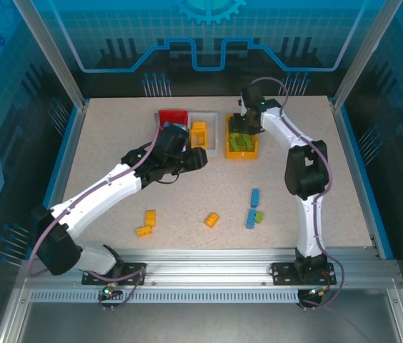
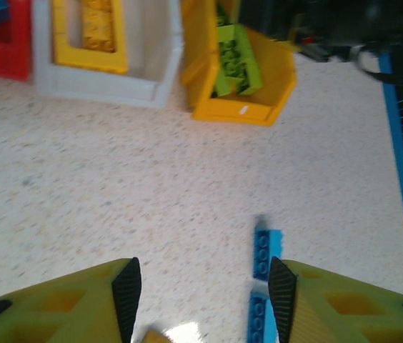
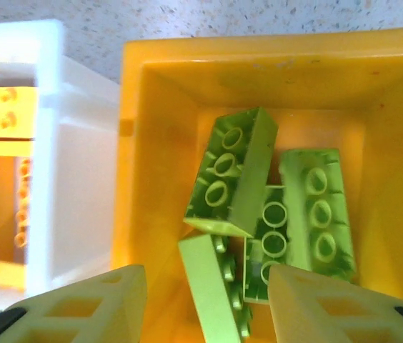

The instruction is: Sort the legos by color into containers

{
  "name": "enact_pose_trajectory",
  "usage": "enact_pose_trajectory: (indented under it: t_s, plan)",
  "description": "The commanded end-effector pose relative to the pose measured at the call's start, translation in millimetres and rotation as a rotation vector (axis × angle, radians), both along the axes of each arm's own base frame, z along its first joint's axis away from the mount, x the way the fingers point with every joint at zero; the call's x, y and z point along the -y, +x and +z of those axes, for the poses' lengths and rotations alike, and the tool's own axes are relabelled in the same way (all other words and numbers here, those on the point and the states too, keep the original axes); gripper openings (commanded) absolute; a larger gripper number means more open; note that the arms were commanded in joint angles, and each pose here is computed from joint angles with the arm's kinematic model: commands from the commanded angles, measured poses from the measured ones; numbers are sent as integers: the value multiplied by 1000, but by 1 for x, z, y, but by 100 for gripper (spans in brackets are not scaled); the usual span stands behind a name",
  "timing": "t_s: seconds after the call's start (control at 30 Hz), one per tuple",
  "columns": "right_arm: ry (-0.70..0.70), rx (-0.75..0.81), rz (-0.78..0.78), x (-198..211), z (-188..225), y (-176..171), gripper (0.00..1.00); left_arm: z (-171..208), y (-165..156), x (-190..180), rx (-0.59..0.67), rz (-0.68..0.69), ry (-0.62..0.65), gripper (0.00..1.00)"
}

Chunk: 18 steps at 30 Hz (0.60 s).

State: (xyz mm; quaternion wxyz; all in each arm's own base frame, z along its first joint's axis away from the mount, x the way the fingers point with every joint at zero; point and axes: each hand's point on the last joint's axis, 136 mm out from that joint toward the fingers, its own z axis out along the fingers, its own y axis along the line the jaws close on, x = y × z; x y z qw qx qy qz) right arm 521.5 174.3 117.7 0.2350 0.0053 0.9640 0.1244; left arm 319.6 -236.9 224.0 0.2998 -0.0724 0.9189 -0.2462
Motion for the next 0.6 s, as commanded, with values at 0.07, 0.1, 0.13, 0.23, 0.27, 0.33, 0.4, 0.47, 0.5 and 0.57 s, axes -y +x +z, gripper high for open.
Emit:
enact_pose_trajectory:
  t_s: [0.07, 0.1, 0.13, 0.23, 0.27, 0.33, 0.4, 0.47, 0.5, 0.57]
  plan:
    - [14, 244, 107, -27, 96, -42, 53, -39, -56, -67, -170, 133, 161, 57]
    - [19, 260, 132, -34, 99, -54, 54, -48, -65, -75, -200, 151, 173, 58]
    - [27, 276, 170, -45, 101, -70, 56, -60, -75, -86, -234, 169, 198, 59]
    - [92, 283, 308, -84, 93, -126, 61, -95, -99, -112, -342, 213, 241, 60]
    - [125, 273, 366, -99, 86, -148, 63, -107, -106, -119, -377, 220, 251, 61]
    - [183, 258, 474, -125, 76, -193, 66, -126, -115, -130, -436, 239, 265, 64]
    - [259, 247, 582, -148, 69, -237, 70, -142, -118, -138, -471, 241, 273, 66]
    - [327, 236, 684, -167, 65, -281, 73, -155, -118, -143, -507, 238, 276, 69]
    - [345, 226, 720, -172, 61, -297, 74, -160, -117, -143, -518, 229, 271, 69]
    - [350, 191, 763, -180, 51, -324, 75, -172, -116, -141, -547, 199, 281, 69]
